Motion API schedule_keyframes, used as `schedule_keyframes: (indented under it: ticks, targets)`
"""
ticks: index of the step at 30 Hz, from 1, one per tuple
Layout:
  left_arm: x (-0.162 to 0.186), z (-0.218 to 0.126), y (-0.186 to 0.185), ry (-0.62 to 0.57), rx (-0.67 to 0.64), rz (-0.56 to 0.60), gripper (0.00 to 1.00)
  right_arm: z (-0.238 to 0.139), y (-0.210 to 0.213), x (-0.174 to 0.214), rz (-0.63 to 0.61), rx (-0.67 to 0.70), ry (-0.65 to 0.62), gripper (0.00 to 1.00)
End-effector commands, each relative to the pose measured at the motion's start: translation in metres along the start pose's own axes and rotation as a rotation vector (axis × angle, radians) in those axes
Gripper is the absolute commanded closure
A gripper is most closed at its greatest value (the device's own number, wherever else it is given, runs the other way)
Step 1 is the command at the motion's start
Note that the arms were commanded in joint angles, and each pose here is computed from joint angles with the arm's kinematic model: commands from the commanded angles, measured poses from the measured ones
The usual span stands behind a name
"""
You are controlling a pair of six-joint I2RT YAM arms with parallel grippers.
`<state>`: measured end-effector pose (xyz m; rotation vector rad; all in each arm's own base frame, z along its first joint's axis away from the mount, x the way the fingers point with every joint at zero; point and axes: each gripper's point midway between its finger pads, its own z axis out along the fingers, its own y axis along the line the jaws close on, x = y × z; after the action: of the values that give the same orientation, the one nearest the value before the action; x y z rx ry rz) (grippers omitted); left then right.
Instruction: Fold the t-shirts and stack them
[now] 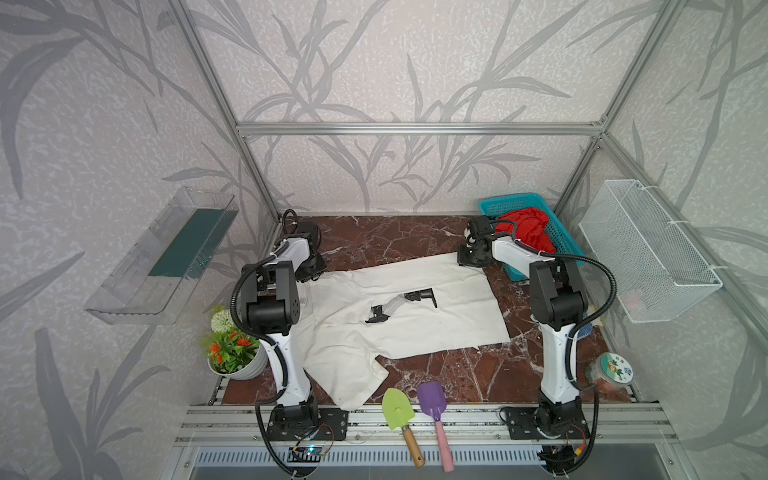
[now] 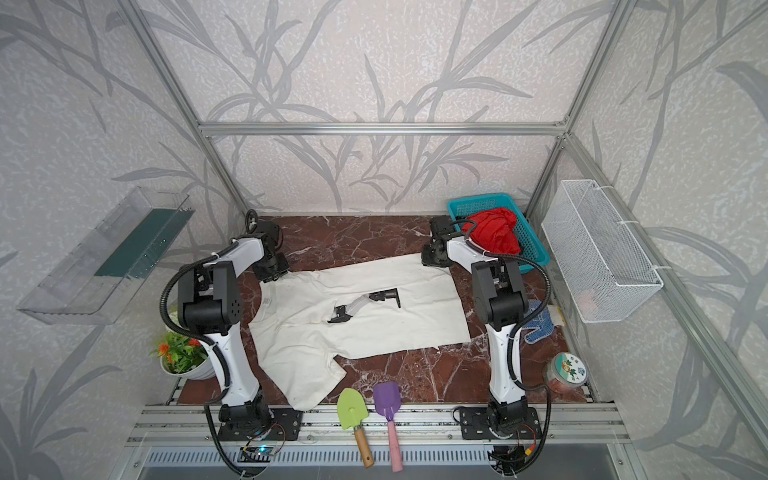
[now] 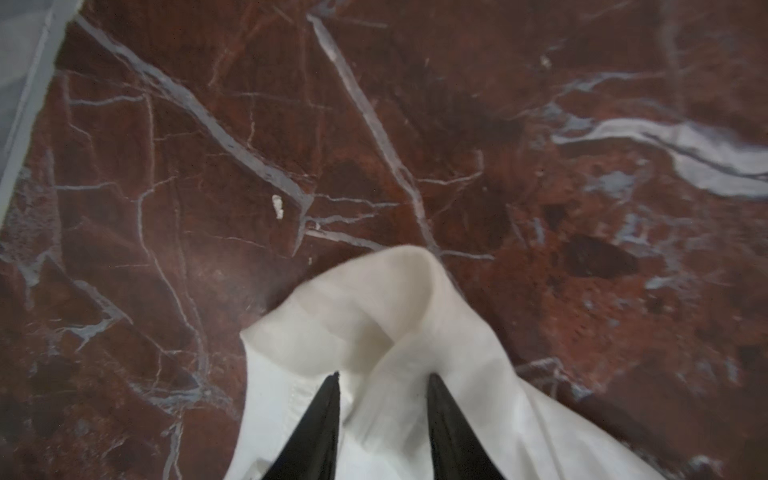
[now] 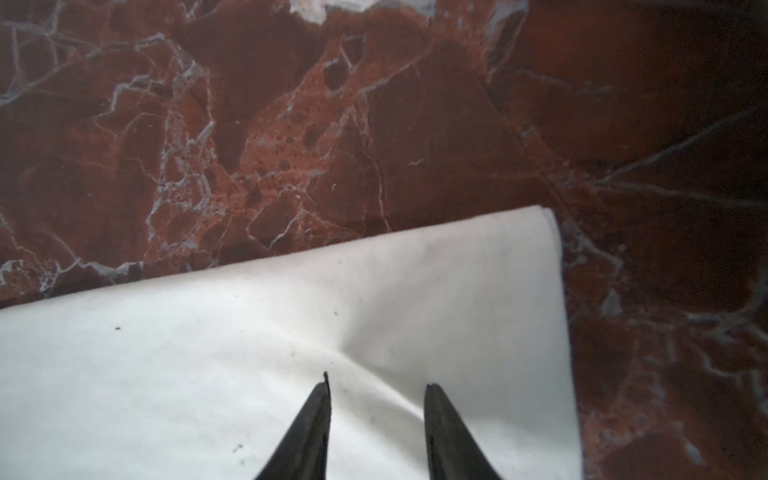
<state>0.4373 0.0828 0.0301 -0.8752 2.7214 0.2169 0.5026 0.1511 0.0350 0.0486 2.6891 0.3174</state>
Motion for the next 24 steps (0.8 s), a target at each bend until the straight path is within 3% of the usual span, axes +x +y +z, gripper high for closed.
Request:
schedule_keyframes:
  ticks: [1,10,19,24]
  targets:
    - [0.002,0.002,0.001,0.030,-0.001,-0.033,0.63,0.007,-0.004,0.005,0.011,-0.002,0.045,0.61]
    - [-0.003,0.023,0.007,0.082,0.005,-0.106,0.63,0.024,-0.028,0.006,0.088,0.049,0.137,0.61]
    - [-0.035,0.027,-0.010,0.063,0.029,-0.101,0.63,0.030,-0.035,-0.007,0.123,0.053,0.125,0.61]
    - [-0.064,0.028,-0.027,0.047,0.053,-0.090,0.63,0.034,-0.032,-0.035,0.096,0.063,0.077,0.61]
